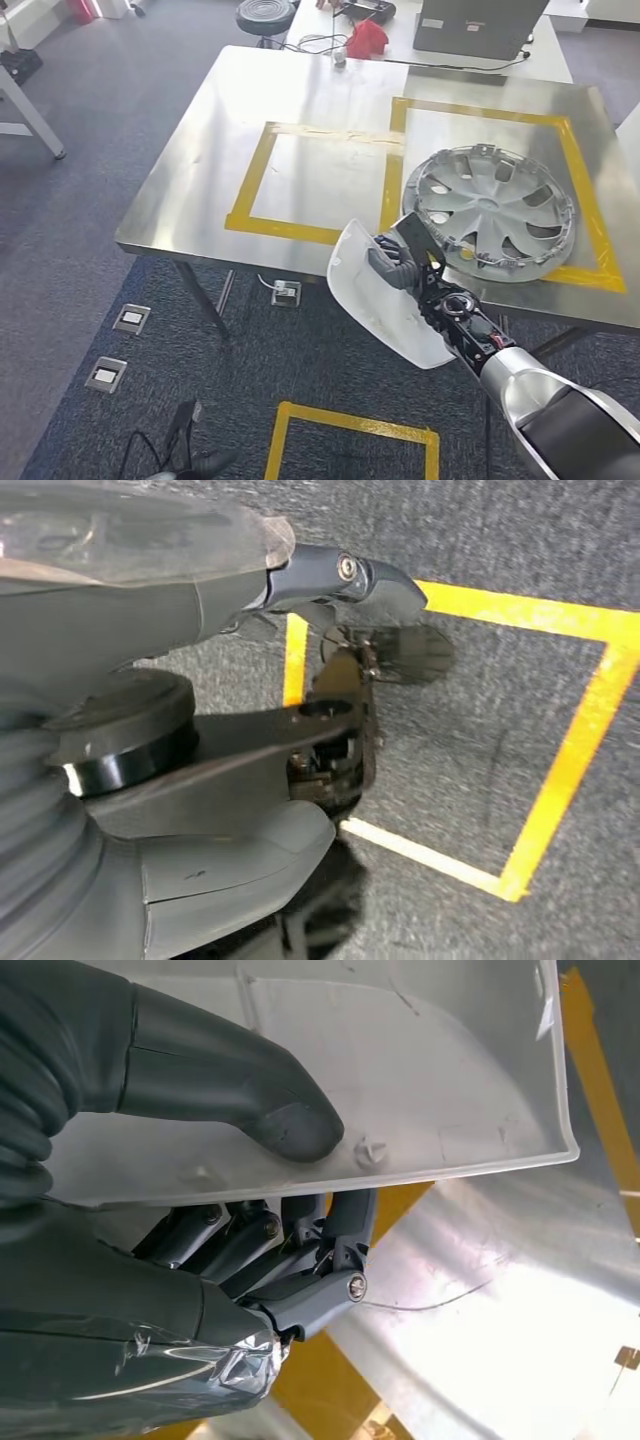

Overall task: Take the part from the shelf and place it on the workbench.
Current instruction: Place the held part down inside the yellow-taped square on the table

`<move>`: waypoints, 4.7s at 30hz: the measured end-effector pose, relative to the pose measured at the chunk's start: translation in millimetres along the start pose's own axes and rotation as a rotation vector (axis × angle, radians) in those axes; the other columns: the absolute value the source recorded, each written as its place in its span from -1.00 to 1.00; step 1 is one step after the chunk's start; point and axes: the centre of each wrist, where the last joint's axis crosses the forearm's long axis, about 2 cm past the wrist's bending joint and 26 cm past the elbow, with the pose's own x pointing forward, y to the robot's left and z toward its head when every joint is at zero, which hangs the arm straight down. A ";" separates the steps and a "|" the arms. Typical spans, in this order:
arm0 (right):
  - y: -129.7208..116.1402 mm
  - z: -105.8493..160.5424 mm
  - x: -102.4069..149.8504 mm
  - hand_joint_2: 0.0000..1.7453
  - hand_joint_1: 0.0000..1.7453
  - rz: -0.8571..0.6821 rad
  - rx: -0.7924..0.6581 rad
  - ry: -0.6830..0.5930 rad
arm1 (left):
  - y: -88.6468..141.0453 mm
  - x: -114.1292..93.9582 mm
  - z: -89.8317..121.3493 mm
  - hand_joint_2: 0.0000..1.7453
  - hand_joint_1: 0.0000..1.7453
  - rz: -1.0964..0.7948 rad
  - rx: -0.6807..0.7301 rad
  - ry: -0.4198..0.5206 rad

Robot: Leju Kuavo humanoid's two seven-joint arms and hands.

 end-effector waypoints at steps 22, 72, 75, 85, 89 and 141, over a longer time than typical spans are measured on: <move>-10.9 -30.3 86.2 1.00 1.00 -0.019 -0.054 -0.385 | -2.6 -0.8 0.3 1.00 -1.00 0.023 -0.015 0.008; -8.6 -25.8 96.6 1.00 1.00 -0.004 -0.017 -0.472 | -2.5 -3.4 0.7 1.00 -1.00 0.021 -0.006 0.008; -9.6 -28.3 99.3 1.00 1.00 0.027 -0.021 -0.463 | -2.5 -3.4 0.7 1.00 -1.00 0.020 -0.006 0.010; -9.3 -41.1 113.4 1.00 1.00 0.112 0.010 -0.421 | -4.2 -3.0 0.8 1.00 -1.00 0.012 -0.014 0.012; -9.5 -46.0 116.9 1.00 1.00 0.148 0.017 -0.388 | -6.3 -1.6 0.8 1.00 -1.00 -0.001 -0.021 0.013; 19.2 -82.8 146.0 1.00 1.00 0.611 -0.047 -0.075 | -58.6 12.7 7.4 1.00 -1.00 -0.210 -0.192 -0.043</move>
